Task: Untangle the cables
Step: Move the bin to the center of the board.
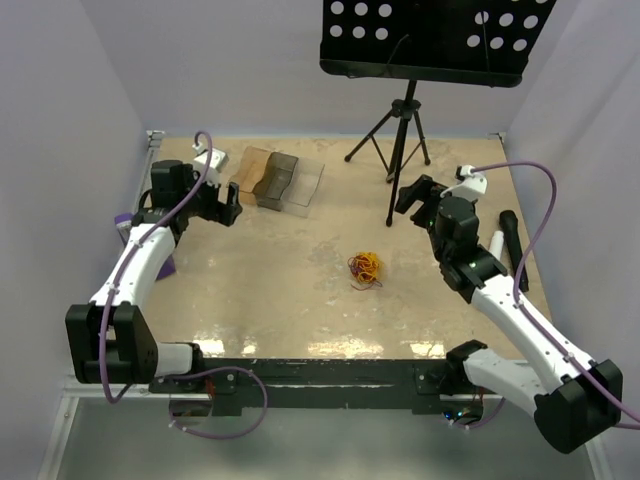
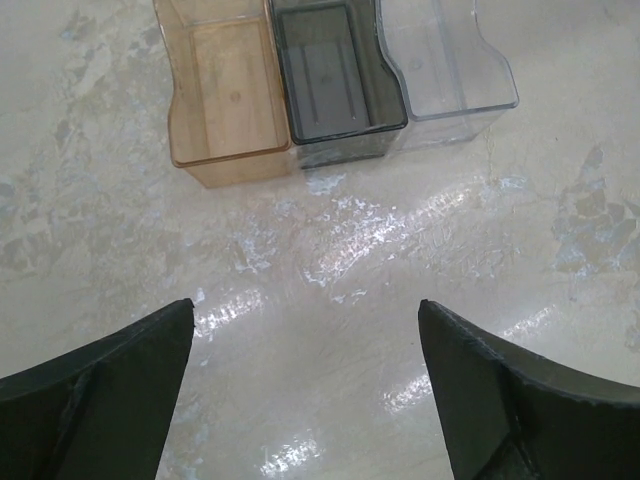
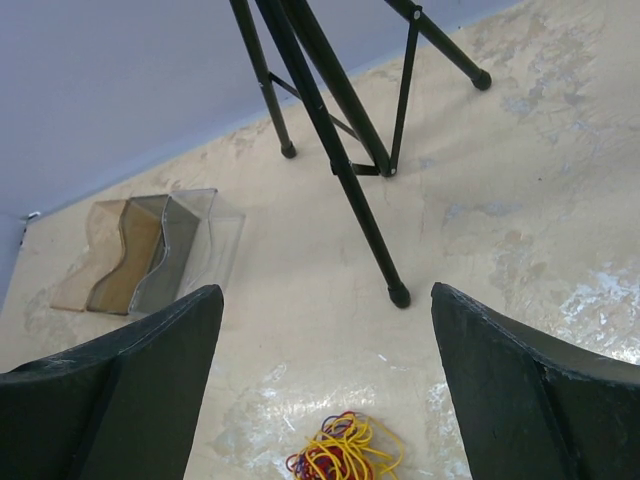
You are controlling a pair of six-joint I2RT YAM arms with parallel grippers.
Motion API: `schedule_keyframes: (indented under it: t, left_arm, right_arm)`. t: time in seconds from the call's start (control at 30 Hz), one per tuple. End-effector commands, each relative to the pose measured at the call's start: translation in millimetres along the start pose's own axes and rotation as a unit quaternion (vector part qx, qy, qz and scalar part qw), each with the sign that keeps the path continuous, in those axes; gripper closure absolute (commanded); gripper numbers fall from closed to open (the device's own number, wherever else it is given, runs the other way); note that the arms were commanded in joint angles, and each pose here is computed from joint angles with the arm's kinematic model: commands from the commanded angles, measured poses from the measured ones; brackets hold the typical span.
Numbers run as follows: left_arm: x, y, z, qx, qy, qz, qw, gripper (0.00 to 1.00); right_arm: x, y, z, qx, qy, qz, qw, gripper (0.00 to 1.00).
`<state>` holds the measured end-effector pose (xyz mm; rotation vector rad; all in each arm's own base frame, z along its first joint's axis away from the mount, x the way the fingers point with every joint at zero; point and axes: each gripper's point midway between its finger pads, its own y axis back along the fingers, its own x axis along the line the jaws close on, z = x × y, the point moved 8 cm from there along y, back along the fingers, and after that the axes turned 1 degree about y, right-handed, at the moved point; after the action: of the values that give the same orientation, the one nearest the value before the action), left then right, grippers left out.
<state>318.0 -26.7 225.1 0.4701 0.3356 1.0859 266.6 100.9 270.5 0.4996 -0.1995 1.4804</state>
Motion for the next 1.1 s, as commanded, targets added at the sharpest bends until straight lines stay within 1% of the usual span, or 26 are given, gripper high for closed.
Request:
schedule_keyframes:
  t: [0.0, 0.1, 0.2, 0.23, 0.43, 0.6, 0.7, 0.8, 0.9, 1.0, 1.07]
  left_arm:
    - [-1.6, -10.2, 18.3, -0.027, -0.015, -0.005, 1.000, 0.00]
    - [-10.6, -27.2, 21.2, -0.019, -0.039, -0.018, 0.999, 0.00]
    - [-16.9, -42.7, 29.9, -0.020, -0.060, -0.009, 0.998, 0.00]
    - [-17.5, -48.6, 31.7, -0.020, -0.059, -0.009, 0.998, 0.00]
    - [-10.4, -87.7, 41.9, -0.012, -0.034, -0.008, 0.999, 0.00]
    - [-10.5, -120.2, 39.5, -0.004, -0.021, -0.014, 1.000, 0.00]
    - [-11.8, -141.7, 33.4, 0.014, -0.015, -0.016, 1.000, 0.00]
    - [-8.7, -158.3, 34.1, 0.019, -0.010, -0.011, 1.000, 0.00]
    - [-3.1, -169.1, 33.8, 0.013, -0.005, 0.009, 1.000, 0.05]
    - [-2.3, -175.4, 34.2, 0.007, -0.003, 0.007, 1.000, 0.10]
    - [-1.5, -179.9, 31.4, 0.011, 0.000, 0.008, 1.000, 0.18]
  right_arm:
    - [-5.8, 0.7, -2.5, -0.004, 0.010, -0.017, 1.000, 0.10]
    - [-6.4, -1.8, -3.1, -0.004, 0.011, -0.024, 1.000, 0.10]
    - [-5.7, -2.1, -0.8, -0.008, 0.009, -0.027, 1.000, 0.10]
    - [-8.6, -1.0, -3.9, 0.000, 0.015, -0.033, 0.999, 0.11]
    - [-12.7, 2.0, -5.5, -0.001, 0.016, -0.040, 0.999, 0.11]
    - [-14.8, 6.4, -7.9, 0.000, 0.012, -0.034, 0.999, 0.12]
    - [-15.5, 8.1, -7.7, 0.001, 0.011, -0.034, 0.999, 0.12]
    - [-15.3, 9.8, -7.4, 0.003, 0.010, -0.031, 0.999, 0.13]
    - [-14.5, 11.6, -7.6, 0.004, 0.009, -0.023, 1.000, 0.14]
    - [-13.9, 13.1, -8.1, 0.006, 0.005, -0.017, 1.000, 0.14]
    - [-13.0, 13.2, -8.3, 0.008, 0.003, -0.013, 1.000, 0.15]
